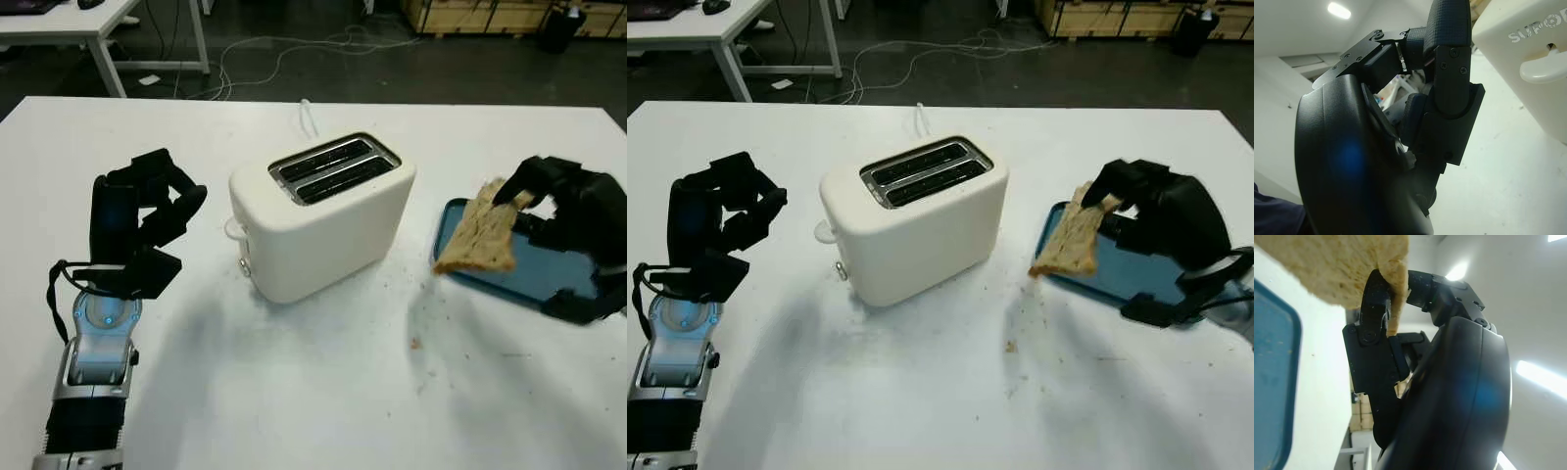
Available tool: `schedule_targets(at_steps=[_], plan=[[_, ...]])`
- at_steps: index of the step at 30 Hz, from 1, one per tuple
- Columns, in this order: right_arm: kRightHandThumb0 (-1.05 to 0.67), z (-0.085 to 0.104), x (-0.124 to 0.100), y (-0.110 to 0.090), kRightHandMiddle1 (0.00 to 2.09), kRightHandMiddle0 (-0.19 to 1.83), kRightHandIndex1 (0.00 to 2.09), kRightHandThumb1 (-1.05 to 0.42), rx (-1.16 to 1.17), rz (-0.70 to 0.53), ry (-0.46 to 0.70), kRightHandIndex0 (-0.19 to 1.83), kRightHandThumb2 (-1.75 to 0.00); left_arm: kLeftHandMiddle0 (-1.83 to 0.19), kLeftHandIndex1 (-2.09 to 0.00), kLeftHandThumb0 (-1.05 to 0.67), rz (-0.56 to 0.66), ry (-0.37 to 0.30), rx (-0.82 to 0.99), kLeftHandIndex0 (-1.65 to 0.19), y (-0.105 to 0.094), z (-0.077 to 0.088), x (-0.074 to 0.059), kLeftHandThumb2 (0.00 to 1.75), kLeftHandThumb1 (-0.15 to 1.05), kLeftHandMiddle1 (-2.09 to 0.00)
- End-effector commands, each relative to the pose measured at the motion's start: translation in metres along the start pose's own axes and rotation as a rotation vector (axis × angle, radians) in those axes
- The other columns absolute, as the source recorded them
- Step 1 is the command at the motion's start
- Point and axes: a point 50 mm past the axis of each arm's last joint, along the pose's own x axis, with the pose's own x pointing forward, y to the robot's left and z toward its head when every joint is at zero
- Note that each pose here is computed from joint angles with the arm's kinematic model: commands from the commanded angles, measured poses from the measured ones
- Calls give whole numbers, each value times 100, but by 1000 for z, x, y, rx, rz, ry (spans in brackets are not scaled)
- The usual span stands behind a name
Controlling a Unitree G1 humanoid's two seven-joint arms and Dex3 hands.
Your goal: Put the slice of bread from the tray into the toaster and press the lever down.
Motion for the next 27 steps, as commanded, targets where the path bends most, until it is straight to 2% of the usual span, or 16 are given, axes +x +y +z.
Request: schedule_targets(at_steps=[1, 8, 11, 17, 21, 27], plan=[[-46, 2, 5, -5, 175, 35, 175, -92, 26, -35, -10, 59, -52, -130, -147, -81, -6, 9, -8, -108, -2, -1, -1, 35, 92, -159], [-47, 6, 21, -25, 175, 36, 175, -92, 50, -33, -34, 61, -50, -129, -148, -81, -14, -3, 10, -107, -1, -1, 1, 37, 92, -160], [-49, 10, 35, -42, 166, 36, 175, -92, 68, 15, -39, 57, -50, -130, -148, -82, -9, 1, 4, -108, -1, 0, 1, 37, 92, -160], [-47, 21, 69, -80, 174, 38, 175, -92, 230, 72, -5, 64, -43, -130, -149, -81, -16, 4, 16, -108, 0, 2, 2, 38, 92, -160], [-42, 37, 91, -105, 175, 39, 175, -92, 269, 106, 4, 66, -39, -130, -149, -81, -17, 4, 16, -107, 1, 2, 2, 38, 92, -160], [-39, 64, 123, -135, 175, 59, 175, -92, 306, 160, 14, 80, -32, -130, -149, -81, -12, 3, 5, -107, 0, 2, 2, 37, 92, -160]])
